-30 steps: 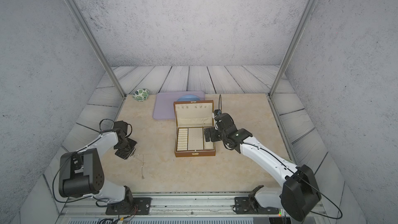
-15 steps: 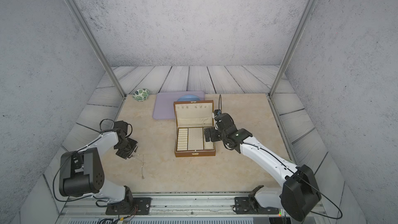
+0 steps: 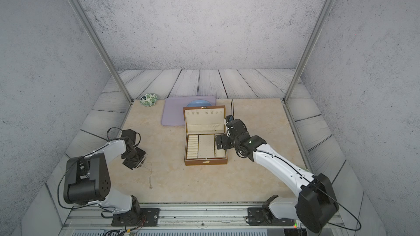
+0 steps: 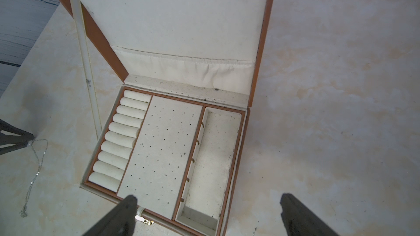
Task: Put jewelry chain into jewelry box
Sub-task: Pick up the necklace from the center of the board.
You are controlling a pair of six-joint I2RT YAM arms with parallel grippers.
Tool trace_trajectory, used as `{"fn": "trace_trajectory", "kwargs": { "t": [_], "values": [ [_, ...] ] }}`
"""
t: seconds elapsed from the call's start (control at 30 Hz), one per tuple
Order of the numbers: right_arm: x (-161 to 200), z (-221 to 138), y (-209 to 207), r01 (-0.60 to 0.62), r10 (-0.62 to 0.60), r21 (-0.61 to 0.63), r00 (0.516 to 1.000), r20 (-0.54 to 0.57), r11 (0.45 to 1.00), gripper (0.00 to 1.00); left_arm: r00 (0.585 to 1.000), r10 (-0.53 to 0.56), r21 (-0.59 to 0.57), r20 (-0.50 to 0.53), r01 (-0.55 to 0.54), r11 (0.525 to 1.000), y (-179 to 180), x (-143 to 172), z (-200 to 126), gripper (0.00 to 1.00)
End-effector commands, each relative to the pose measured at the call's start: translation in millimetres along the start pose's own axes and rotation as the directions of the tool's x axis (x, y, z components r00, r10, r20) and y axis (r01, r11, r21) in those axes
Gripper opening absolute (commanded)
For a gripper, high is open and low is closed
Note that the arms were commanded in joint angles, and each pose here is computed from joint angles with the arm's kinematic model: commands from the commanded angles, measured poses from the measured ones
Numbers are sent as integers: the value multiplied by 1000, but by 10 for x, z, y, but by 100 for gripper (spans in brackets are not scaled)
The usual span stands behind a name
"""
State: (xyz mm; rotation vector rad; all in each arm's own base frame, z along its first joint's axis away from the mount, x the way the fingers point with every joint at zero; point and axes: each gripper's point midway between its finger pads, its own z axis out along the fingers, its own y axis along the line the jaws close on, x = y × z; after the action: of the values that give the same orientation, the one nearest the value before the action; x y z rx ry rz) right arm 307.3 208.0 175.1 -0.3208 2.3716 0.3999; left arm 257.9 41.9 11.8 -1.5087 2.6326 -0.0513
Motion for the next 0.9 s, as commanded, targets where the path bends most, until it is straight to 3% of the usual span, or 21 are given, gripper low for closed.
{"fn": "trace_trajectory", "kwargs": {
  "t": [0.0,0.27,0.5,0.87],
  "values": [
    [26,27,-14,3,-3,12,1000,-3,1000,99,1000,10,-38,-27,-11,999,158,94,80,15],
    [29,37,-10,-1,1,10,1000,-6,1000,99,1000,20,-25,-20,-20,999,138,87,27,0],
    [35,39,-13,-1,1,11,1000,-8,1000,99,1000,28,6,10,-28,1000,112,70,-157,0],
    [0,36,6,0,0,7,1000,-7,1000,99,996,40,173,82,-54,983,-63,107,-724,0]
  ]
}}
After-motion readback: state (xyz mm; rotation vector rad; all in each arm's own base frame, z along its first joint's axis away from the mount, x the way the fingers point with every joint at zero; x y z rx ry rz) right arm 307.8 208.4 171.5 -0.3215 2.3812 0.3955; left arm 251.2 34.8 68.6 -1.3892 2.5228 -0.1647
